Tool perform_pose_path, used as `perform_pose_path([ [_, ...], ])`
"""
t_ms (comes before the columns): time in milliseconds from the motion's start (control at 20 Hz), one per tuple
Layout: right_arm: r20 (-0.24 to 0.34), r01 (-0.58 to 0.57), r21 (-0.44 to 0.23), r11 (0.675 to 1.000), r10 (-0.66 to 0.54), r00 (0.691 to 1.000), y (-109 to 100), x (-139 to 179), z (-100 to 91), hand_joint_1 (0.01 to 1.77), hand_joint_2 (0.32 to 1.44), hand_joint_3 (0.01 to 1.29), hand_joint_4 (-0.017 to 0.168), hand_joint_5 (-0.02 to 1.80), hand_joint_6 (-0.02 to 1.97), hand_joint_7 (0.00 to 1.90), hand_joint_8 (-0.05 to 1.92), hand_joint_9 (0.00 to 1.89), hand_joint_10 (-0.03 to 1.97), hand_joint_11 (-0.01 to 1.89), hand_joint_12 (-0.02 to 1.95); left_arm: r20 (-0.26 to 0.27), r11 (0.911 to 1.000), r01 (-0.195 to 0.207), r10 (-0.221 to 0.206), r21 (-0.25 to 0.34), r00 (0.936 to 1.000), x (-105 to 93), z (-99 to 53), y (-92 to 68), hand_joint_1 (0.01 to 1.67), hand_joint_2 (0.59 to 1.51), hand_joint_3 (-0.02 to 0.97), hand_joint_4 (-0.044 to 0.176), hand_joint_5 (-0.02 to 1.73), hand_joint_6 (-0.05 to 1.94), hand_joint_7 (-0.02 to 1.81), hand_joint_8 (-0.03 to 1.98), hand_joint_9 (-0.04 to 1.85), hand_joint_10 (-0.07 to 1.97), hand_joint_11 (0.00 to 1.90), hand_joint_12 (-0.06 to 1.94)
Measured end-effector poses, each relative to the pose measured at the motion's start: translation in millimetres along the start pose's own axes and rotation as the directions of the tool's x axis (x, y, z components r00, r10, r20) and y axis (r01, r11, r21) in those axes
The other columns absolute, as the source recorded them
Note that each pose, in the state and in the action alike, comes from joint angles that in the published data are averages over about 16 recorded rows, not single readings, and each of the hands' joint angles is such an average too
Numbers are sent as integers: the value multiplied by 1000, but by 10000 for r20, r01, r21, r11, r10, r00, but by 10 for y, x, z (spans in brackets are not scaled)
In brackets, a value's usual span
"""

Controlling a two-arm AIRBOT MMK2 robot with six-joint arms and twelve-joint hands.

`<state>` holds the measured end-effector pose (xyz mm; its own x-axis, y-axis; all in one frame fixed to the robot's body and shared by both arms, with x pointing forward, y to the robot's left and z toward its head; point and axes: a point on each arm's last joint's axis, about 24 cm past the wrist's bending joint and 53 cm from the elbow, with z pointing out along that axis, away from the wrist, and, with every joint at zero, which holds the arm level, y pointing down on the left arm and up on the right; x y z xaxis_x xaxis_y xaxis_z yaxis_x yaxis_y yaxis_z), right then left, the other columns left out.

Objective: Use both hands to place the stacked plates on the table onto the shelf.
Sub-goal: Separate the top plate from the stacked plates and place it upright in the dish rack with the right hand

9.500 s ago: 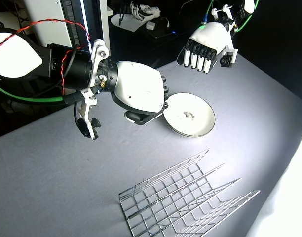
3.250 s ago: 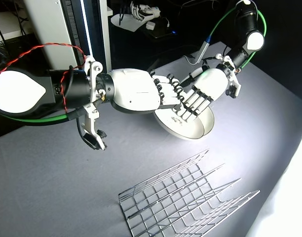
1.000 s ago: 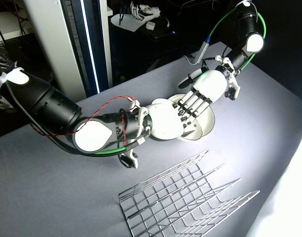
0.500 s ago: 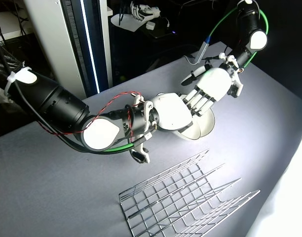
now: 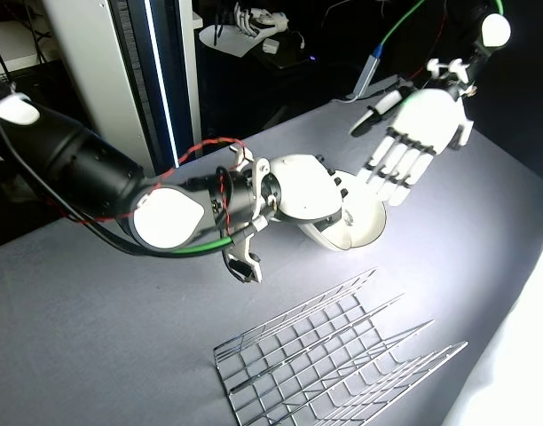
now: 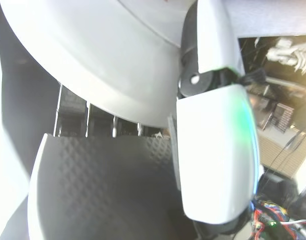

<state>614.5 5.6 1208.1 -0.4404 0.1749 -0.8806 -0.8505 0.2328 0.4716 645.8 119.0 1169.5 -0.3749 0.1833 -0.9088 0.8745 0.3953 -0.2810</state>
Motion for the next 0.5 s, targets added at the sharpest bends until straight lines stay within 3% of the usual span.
perform_pose_path([
  [200,394,-89,-25,10000,90,9992,112,-184,-21,1334,988,12,-3,897,949,977,852,924,1217,841,1413,125,9963,-305,316,-802,9994,-55,-239,181,14,1214,20,2,27,19,30,10,18,7,13,13],
  [500,1176,-475,128,9988,457,9920,180,-511,-31,1357,1007,11,-3,900,1003,1002,888,940,1209,842,1395,-36,9814,-732,737,-1777,9973,-21,-567,424,14,1213,19,1,27,19,31,10,18,7,13,12],
])
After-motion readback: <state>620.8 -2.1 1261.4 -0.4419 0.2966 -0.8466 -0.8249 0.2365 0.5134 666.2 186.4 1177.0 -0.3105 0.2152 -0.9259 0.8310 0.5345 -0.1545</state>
